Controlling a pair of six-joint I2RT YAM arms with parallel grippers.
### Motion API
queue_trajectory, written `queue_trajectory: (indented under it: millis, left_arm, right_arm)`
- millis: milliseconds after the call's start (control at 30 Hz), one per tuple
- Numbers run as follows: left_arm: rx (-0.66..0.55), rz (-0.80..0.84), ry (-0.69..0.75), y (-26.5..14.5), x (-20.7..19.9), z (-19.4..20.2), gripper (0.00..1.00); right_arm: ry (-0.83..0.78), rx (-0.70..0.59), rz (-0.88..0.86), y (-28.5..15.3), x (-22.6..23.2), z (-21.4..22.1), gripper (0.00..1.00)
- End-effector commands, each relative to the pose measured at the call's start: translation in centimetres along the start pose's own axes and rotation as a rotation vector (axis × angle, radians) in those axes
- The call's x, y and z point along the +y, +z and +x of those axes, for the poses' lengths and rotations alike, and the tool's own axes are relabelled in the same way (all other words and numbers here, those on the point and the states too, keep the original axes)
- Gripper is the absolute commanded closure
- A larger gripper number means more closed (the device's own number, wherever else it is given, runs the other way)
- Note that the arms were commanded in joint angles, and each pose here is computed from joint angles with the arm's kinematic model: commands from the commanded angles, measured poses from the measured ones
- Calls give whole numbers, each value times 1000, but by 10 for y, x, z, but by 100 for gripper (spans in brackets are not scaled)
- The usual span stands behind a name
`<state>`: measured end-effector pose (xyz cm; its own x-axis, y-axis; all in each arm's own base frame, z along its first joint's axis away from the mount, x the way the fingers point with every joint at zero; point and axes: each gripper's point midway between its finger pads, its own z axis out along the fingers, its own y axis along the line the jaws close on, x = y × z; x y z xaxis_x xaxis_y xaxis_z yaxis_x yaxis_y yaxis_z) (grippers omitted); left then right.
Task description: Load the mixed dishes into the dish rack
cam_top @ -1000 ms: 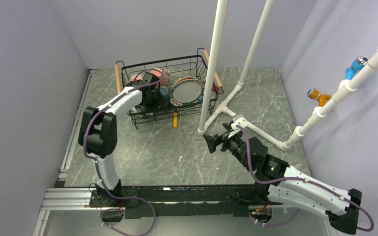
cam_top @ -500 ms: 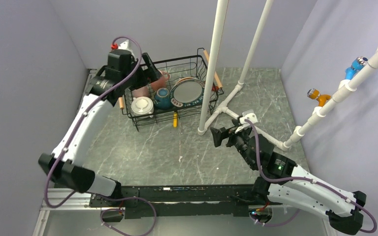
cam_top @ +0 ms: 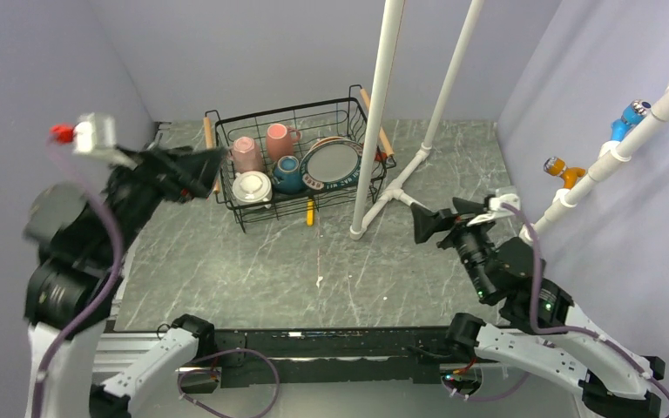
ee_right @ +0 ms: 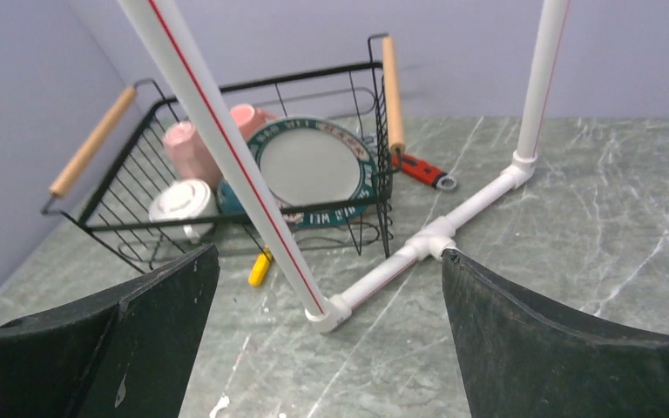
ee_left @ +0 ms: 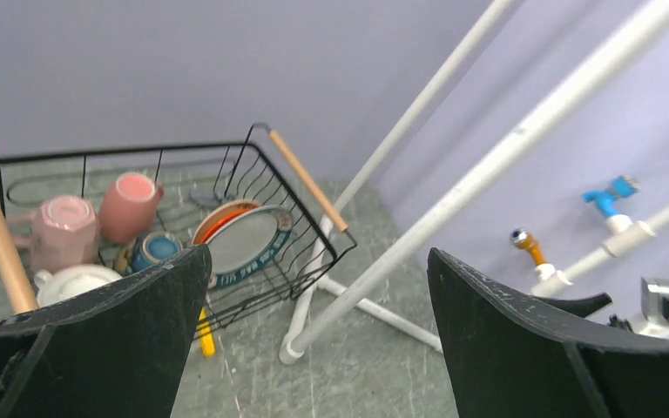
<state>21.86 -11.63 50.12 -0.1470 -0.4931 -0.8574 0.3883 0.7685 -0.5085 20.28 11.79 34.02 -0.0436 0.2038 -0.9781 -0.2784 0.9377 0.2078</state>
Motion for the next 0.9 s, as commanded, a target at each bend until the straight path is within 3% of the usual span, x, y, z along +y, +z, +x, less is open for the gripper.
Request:
queue_trajectory:
  millis: [0, 267, 500, 633, 867]
  left_arm:
    - [-145, 91, 84, -54, -16, -22, 1]
    - [-342, 106, 154, -162, -15, -35, 1]
    - [-517, 74, 175, -228, -5, -49, 1]
    - [-551, 54, 187, -241, -3, -55, 1]
    - [-486, 39, 183, -222, 1, -45, 1]
  right_arm:
    - [57, -87, 15, -14, -10, -48, 0]
    - [81, -110, 32, -24, -17, -75, 0]
    - [140, -150, 6, -33, -19, -91, 0]
    - [168, -161, 27, -35, -24, -95, 0]
    - [165, -166, 89, -34, -37, -82, 0]
